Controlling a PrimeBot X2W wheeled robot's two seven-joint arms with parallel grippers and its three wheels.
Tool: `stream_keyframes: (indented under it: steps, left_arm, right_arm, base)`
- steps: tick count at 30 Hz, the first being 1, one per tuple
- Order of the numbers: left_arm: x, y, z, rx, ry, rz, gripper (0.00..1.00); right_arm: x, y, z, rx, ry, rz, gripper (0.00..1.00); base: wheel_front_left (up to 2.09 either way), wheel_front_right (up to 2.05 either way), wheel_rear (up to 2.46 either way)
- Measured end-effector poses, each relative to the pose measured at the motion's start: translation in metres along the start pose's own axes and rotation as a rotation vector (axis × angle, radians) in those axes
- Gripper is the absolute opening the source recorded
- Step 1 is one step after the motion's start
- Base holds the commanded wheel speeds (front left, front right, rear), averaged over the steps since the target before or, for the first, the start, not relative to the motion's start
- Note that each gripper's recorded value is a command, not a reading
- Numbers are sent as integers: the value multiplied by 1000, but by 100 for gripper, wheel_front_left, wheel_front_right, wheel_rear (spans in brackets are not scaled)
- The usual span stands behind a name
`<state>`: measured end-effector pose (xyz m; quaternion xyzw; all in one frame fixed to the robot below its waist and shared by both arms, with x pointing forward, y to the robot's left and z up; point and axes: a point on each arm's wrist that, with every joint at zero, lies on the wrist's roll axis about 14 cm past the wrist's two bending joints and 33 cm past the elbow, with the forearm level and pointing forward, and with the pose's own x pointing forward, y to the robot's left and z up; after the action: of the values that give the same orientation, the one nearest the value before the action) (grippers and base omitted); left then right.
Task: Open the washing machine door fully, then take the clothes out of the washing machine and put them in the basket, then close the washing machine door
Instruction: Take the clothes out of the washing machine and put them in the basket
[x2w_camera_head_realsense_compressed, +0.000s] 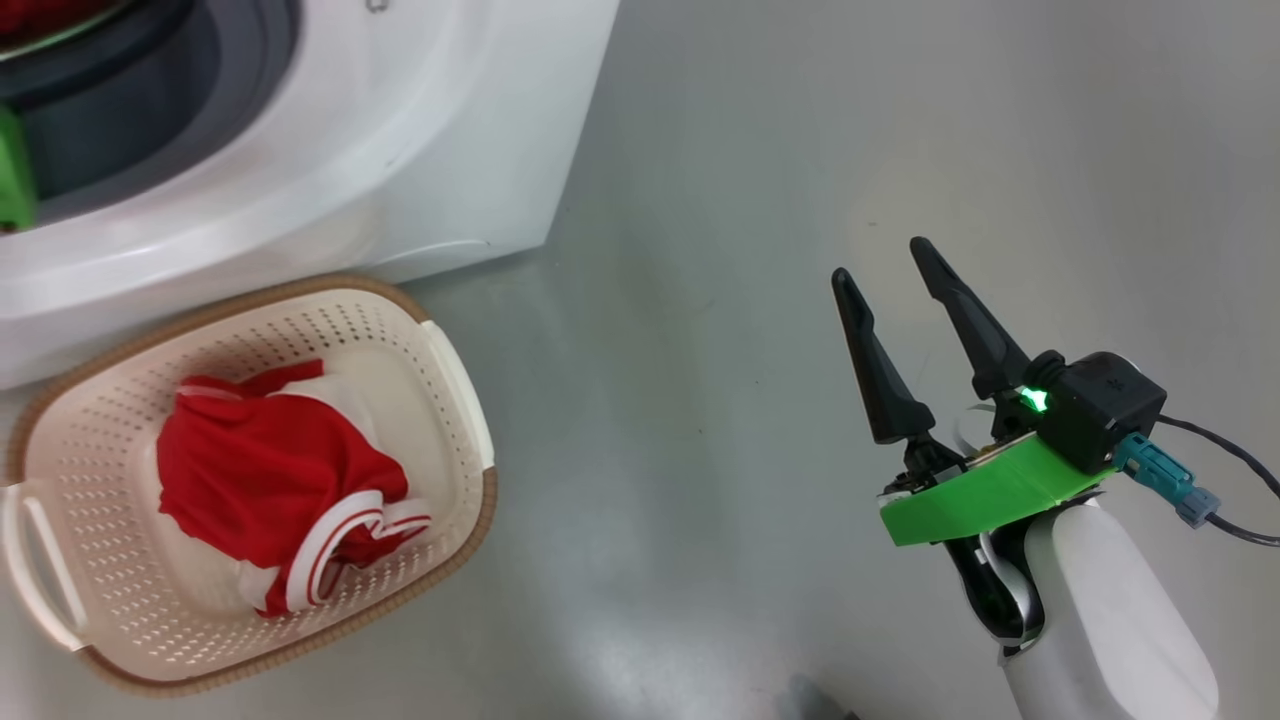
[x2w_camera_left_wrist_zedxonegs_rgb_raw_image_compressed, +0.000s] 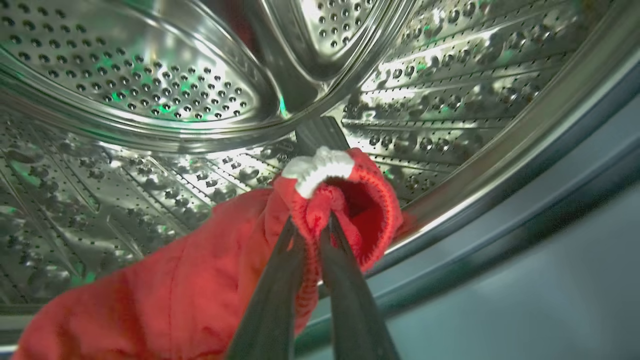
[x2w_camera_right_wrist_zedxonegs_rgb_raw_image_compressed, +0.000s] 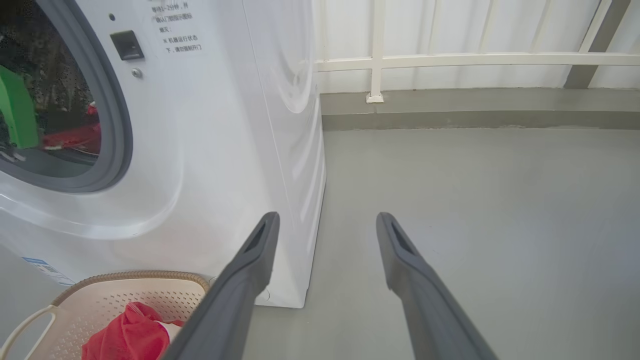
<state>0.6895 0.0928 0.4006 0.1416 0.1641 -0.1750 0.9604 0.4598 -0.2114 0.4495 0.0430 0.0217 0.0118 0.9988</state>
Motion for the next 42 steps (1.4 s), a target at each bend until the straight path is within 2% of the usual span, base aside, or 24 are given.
stream_keyframes:
  steps: [10, 13, 24, 34, 42]
  left_arm:
    - [-36, -5, 18, -148, -135, 24, 0]
    - [-50, -4, 36, -207, -217, 35, 0]
    - [-123, 5, 52, -335, -419, 96, 0]
    - [-198, 15, 76, -370, -620, 173, 0]
    - [-247, 17, 96, -352, -751, 220, 0]
  right_arm:
    - [-7, 4, 20, -8, -44, 21, 100]
    - [-13, 1, 22, -11, -46, 18, 100]
    - [-21, 8, 34, -10, -76, 42, 100]
    - [-27, 17, 41, -2, -94, 67, 100]
    - [-26, 20, 38, 2, -86, 77, 100]
  base:
    - [0, 0, 0]
    - [0, 0, 0]
    - [0, 0, 0]
    - [0, 0, 0]
    - [0, 0, 0]
